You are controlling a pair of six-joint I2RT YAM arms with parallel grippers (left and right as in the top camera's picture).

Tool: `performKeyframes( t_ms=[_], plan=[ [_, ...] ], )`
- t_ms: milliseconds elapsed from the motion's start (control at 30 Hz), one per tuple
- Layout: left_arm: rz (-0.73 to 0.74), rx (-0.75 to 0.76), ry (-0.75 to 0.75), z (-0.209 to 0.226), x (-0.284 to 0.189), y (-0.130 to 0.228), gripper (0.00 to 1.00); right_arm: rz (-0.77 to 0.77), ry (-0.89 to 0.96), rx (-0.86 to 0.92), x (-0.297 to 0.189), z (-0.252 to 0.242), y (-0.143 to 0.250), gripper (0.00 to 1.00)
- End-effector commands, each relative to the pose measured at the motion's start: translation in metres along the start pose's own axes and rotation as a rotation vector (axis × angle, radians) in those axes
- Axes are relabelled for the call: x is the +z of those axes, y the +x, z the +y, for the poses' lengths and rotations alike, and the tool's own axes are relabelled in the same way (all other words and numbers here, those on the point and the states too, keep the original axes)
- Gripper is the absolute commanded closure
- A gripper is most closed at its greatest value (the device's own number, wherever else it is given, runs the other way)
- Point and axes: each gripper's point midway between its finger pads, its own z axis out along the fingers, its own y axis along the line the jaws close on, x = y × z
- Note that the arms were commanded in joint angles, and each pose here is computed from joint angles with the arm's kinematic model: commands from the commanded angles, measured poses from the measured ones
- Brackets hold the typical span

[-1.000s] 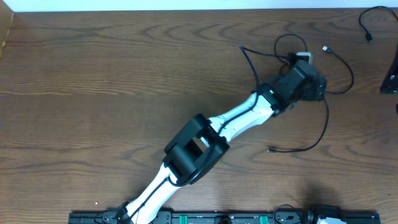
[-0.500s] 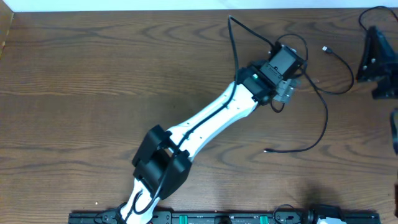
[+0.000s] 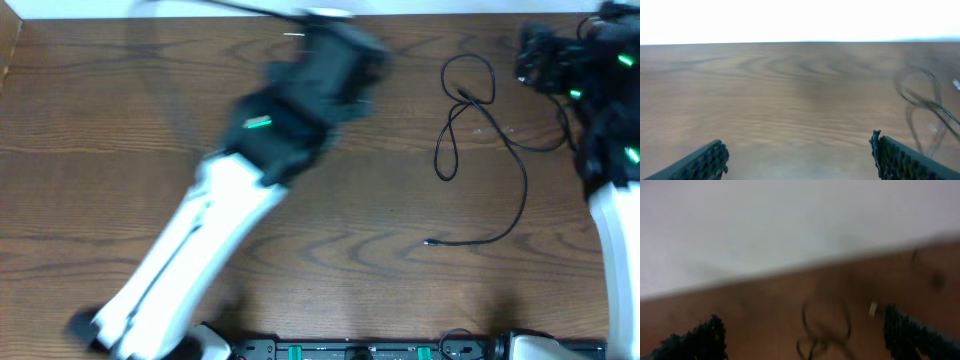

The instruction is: Untangle cables

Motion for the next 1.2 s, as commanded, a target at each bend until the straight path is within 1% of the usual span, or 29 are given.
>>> performKeyframes(
  t_ms=[0, 100, 233, 333, 533, 733, 900, 967, 1000, 1067, 1100, 1133, 1167],
  plan=[
    [-0.055, -0.106, -0.102, 0.062, -0.035, -0.014, 0.05, 0.097, -0.026, 0.057, 0.030, 0.015, 0.018, 0.01],
    [-0.047, -0.166, -0.161, 0.102, -0.060, -0.005, 0.06, 0.167, -0.014, 0.045, 0.054, 0.027, 0.028, 0.01],
    [-0.017, -0.197, -0.203, 0.129, -0.085, 0.013, 0.06, 0.223, 0.096, 0.000, 0.078, 0.032, 0.036, 0.01],
    [0.006, -0.231, -0.215, 0.139, -0.101, 0.027, 0.05, 0.277, 0.165, -0.026, 0.095, 0.030, 0.048, 0.01],
    [0.016, -0.249, -0.222, 0.155, -0.126, 0.044, 0.05, 0.413, 0.201, -0.031, 0.123, 0.019, 0.089, 0.01],
    [0.021, -0.245, -0.226, 0.165, -0.142, 0.055, 0.06, 0.601, 0.214, -0.022, 0.138, 0.006, 0.152, 0.01],
    [0.028, -0.221, -0.292, 0.177, -0.145, 0.061, 0.06, 0.755, 0.245, -0.020, 0.136, -0.005, 0.198, 0.01],
    [0.033, -0.209, -0.322, 0.182, -0.145, 0.063, 0.05, 0.806, 0.270, -0.024, 0.129, -0.010, 0.209, 0.01],
    [0.040, -0.203, -0.330, 0.183, -0.144, 0.065, 0.06, 0.824, 0.285, -0.028, 0.126, -0.013, 0.212, 0.02],
    [0.054, -0.194, -0.337, 0.183, -0.142, 0.068, 0.05, 0.839, 0.325, -0.039, 0.119, -0.022, 0.212, 0.14],
    [0.065, -0.188, -0.342, 0.183, -0.141, 0.071, 0.05, 0.843, 0.353, -0.048, 0.115, -0.028, 0.210, 0.27],
    [0.072, -0.184, -0.345, 0.184, -0.140, 0.073, 0.06, 0.845, 0.373, -0.055, 0.113, -0.033, 0.209, 0.44],
    [0.079, -0.180, -0.349, 0.184, -0.139, 0.074, 0.06, 0.844, 0.395, -0.059, 0.111, -0.038, 0.208, 0.64]
  ],
)
